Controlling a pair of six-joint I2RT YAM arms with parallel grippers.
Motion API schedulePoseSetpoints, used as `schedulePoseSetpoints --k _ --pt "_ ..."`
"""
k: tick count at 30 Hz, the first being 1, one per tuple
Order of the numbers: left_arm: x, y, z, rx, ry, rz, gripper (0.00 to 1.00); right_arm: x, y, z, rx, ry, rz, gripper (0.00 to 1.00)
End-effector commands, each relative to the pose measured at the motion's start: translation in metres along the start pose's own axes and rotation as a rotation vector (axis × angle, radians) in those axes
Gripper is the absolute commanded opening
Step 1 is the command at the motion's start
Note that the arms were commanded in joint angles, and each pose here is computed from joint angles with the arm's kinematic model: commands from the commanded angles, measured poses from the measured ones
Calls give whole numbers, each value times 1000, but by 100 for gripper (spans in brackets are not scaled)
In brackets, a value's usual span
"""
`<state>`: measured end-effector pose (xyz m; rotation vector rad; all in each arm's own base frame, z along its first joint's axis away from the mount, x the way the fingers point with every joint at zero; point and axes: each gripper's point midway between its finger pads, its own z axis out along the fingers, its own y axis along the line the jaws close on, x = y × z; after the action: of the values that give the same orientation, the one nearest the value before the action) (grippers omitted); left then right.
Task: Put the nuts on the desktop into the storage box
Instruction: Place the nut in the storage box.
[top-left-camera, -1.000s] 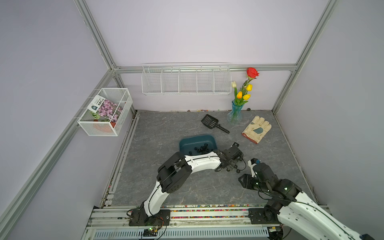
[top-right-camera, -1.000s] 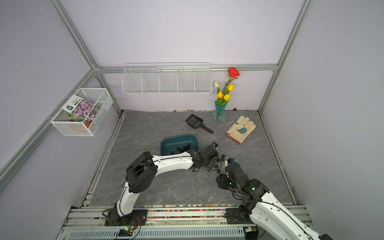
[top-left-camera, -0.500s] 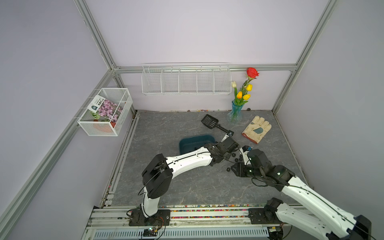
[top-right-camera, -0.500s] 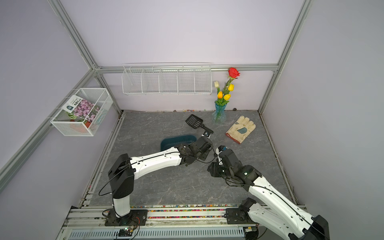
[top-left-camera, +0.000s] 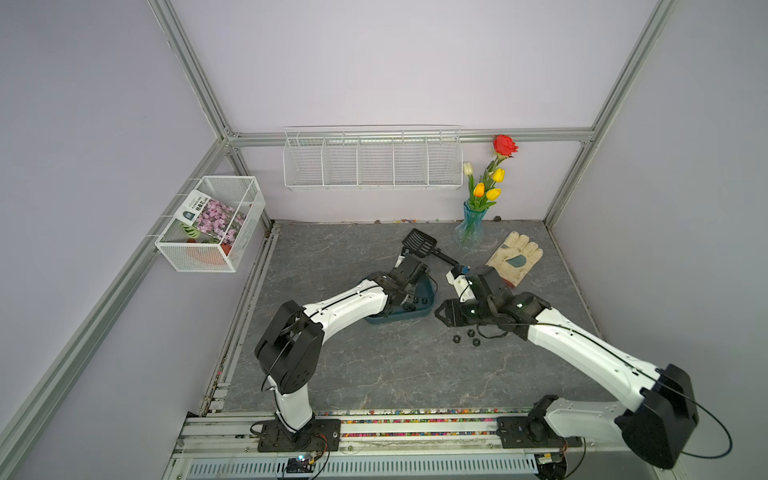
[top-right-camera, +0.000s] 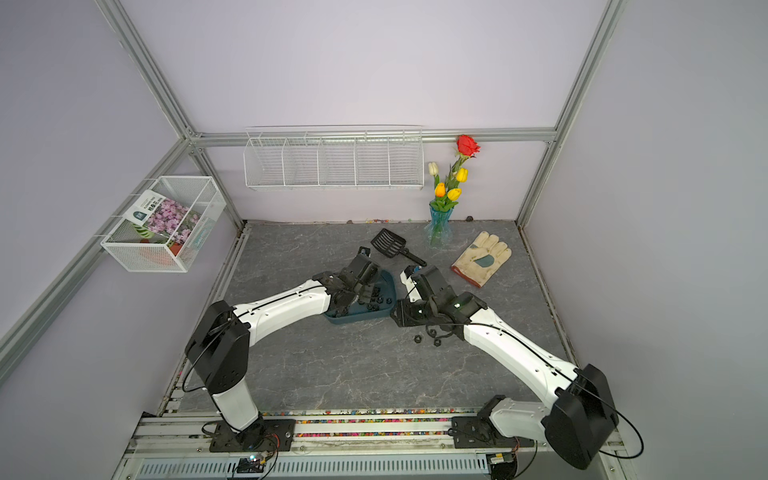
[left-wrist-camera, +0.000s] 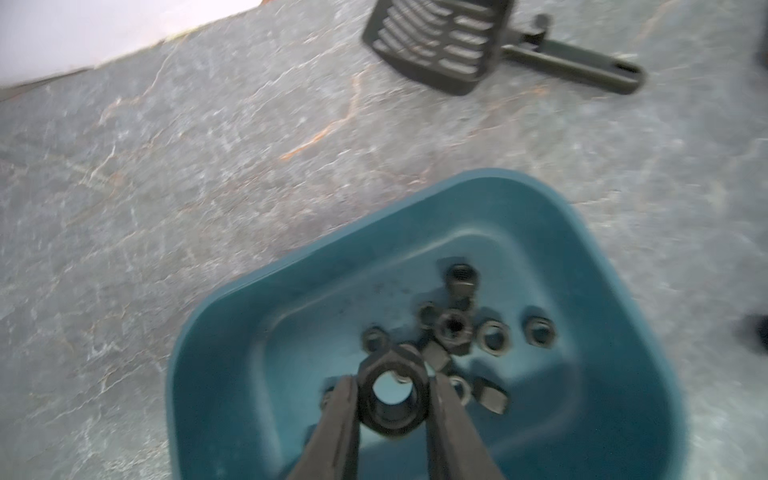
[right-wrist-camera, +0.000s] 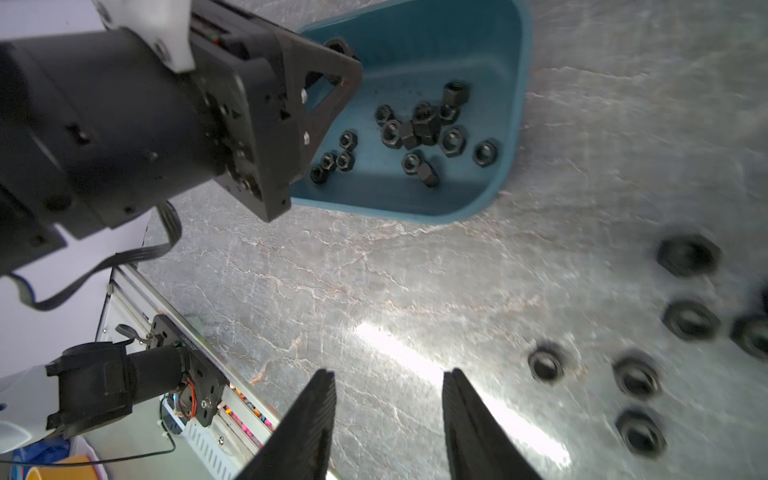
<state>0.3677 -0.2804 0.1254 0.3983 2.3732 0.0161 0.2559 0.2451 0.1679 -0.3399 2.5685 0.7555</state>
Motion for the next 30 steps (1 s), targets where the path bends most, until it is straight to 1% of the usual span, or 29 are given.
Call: schedulePoseSetpoints --k 1,7,18,30 --pt "-2 9 6 27 -10 -55 0 -14 13 11 -60 7 -43 47" --pt "16 18 29 34 40 -91 0 -25 18 37 -79 50 -53 47" --pt "43 17 66 10 123 -81 0 -29 19 73 -104 118 -48 46" --pt "57 18 84 16 168 -90 0 -26 15 80 -96 133 -41 47"
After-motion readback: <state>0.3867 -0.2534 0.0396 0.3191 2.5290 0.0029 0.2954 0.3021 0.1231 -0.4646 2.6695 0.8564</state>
